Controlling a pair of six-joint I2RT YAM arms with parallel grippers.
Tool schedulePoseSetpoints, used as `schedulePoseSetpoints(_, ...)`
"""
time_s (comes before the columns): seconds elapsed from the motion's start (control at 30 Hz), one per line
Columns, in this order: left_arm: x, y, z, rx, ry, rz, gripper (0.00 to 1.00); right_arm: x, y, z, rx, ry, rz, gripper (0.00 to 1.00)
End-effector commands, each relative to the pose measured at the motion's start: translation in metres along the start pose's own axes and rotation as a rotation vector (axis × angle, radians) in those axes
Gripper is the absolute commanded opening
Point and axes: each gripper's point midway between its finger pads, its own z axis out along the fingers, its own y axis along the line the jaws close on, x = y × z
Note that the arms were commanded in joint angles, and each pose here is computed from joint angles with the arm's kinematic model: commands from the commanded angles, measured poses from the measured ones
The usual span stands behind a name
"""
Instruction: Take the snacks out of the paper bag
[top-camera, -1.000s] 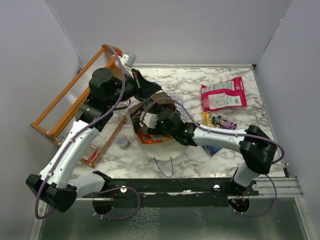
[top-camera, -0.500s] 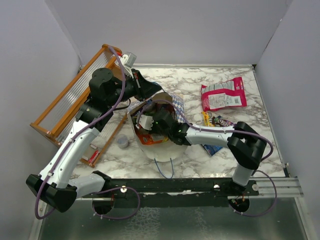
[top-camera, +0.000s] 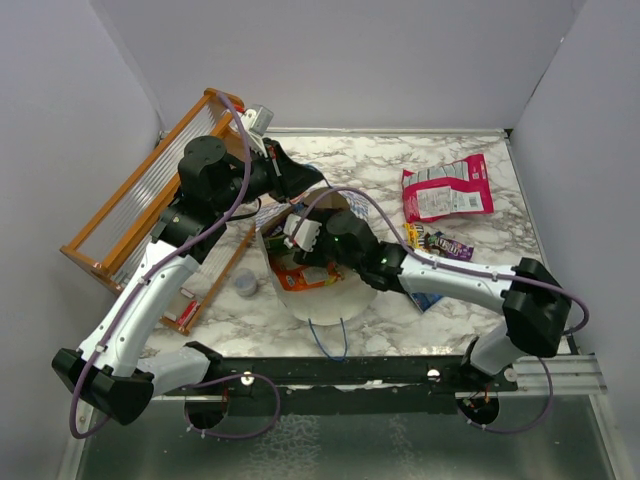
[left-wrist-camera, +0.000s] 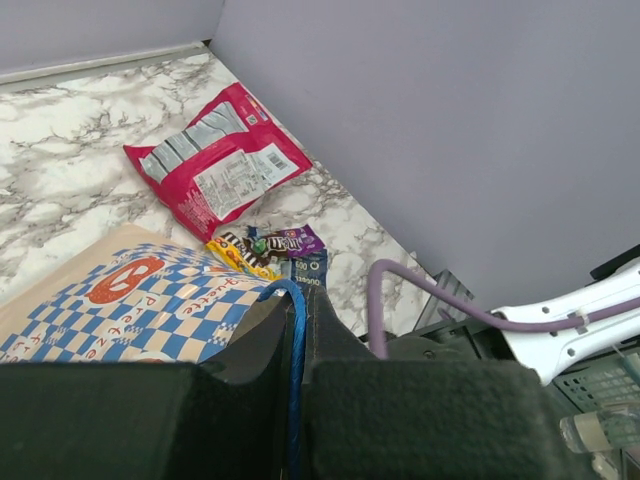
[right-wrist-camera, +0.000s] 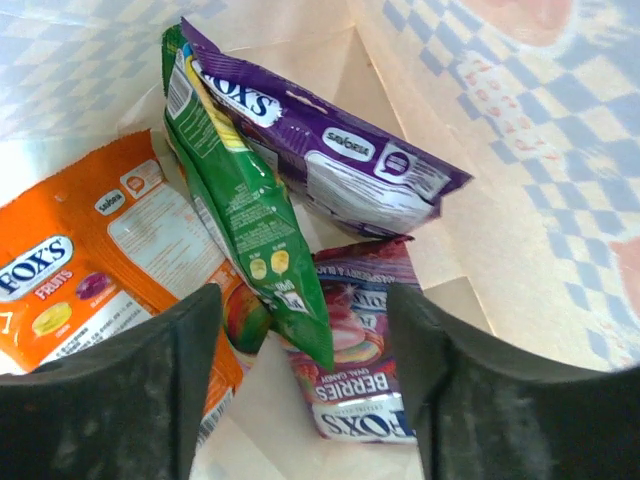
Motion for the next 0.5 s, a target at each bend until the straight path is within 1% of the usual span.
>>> schedulePoseSetpoints(0.0,-0.013,-0.011,-0.004,0.027,-0.036,0.040,0.00,0.007,0.003,0.022,0.021,0.017,0.006,0.76)
schedulePoseSetpoints(0.03,-0.014,-0.011,-0.004,0.027,-0.035,0.039,0.00,0.007,0.003,0.026,0.025,0.018,0.003,0.79)
schedulePoseSetpoints(0.1,-0.012,-0.010,-0.004,0.022,-0.029,0.040,0.00,0.014,0.007,0.036,0.021,0.043,-0.013,0.80)
schedulePoseSetpoints(0.17,-0.020,-0.016,-0.006,0.029,-0.044,0.052,0.00,0.022,0.009,0.044,0.019,0.074,-0.031,0.80)
schedulePoseSetpoints(0.23,-0.021,-0.016,-0.007,0.031,-0.045,0.053,0.00,0.033,0.013,0.050,0.011,0.108,-0.050,0.78)
schedulePoseSetpoints(0.3,-0.021,-0.016,-0.006,0.031,-0.043,0.052,0.00,0.040,0.017,0.052,0.001,0.132,-0.064,0.72)
schedulePoseSetpoints(0.37,-0.021,-0.015,-0.005,0.031,-0.042,0.054,0.00,0.041,0.018,0.051,-0.007,0.136,-0.066,0.65)
schedulePoseSetpoints(0.4,-0.020,-0.015,-0.005,0.031,-0.041,0.053,0.00,0.040,0.018,0.049,-0.010,0.131,-0.063,0.60)
schedulePoseSetpoints(0.47,-0.020,-0.014,-0.004,0.031,-0.043,0.051,0.00,0.037,0.018,0.045,-0.017,0.114,-0.058,0.45)
